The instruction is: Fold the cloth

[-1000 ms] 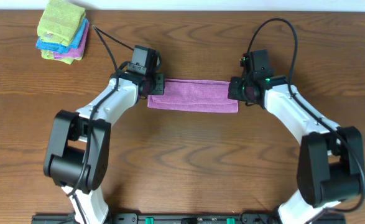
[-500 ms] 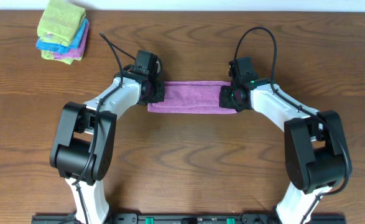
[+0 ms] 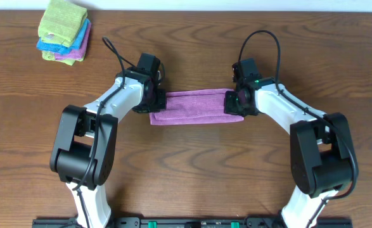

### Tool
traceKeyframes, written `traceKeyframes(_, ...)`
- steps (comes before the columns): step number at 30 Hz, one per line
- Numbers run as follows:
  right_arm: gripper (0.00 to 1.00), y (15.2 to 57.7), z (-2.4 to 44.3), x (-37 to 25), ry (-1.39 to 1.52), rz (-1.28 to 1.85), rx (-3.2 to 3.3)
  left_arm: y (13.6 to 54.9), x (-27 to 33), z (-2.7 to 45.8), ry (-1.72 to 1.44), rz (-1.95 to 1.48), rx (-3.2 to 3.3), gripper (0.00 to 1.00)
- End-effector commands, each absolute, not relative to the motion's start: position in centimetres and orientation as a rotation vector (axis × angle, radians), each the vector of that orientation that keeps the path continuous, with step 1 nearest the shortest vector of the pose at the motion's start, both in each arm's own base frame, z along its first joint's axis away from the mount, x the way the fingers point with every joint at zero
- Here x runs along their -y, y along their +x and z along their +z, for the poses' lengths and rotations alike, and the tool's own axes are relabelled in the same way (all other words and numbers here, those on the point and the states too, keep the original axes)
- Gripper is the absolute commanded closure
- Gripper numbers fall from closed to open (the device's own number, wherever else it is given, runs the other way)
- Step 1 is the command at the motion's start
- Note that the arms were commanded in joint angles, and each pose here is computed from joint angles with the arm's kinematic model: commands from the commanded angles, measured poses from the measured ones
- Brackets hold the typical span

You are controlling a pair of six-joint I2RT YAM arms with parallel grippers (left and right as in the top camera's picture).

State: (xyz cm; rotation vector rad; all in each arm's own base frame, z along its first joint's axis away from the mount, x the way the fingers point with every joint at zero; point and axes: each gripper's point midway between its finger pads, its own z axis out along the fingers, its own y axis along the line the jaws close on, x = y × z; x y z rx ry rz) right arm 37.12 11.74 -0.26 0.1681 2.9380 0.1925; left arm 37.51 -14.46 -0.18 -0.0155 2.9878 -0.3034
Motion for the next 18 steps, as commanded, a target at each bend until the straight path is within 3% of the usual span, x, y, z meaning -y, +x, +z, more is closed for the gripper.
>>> traceKeyframes(1,0.99,35.7,-1.6,-11.2,0.186,0.151,-2.995,36.0,12.7,-2.1,-0.043,-0.167,-3.046,0.94)
traceKeyframes(6,0.99,36.3,3.1,-11.2,0.197,0.234,-2.918,36.0,12.4,-2.1,-0.045,-0.148,-3.046,0.94)
traceKeyframes(7,0.94,36.5,4.9,-10.9,0.181,0.245,-2.881,36.0,12.4,-2.1,-0.045,-0.147,-3.046,0.94)
traceKeyframes(8,0.79,36.7,6.8,-10.5,0.169,0.255,-2.84,36.0,12.4,-2.1,-0.045,-0.142,-3.045,0.94)
traceKeyframes(9,0.51,36.9,8.8,-10.1,0.154,0.277,-2.795,36.0,12.3,-2.1,-0.046,-0.132,-3.044,0.94)
traceKeyframes(10,0.37,36.9,10.8,-9.8,0.129,0.309,-2.75,36.1,12.1,-2.2,-0.046,-0.121,-3.044,0.94)
traceKeyframes(12,0.21,36.7,14.5,-9.0,0.063,0.396,-2.657,36.0,12.0,-2.2,-0.047,-0.114,-3.045,0.94)
traceKeyframes(14,0.25,36.0,17.9,-7.3,0.046,0.485,-2.568,36.0,12.0,-2.2,-0.047,-0.114,-3.046,0.94)
traceKeyframes(16,0.42,35.1,19.7,-4.5,0.092,0.58,-2.51,36.0,12.0,-2.2,-0.047,-0.114,-3.045,0.94)
traceKeyframes(18,0.4,34.2,19.6,-2.5,0.094,0.72,-2.467,36.0,12.0,-2.2,-0.047,-0.114,-3.045,0.94)
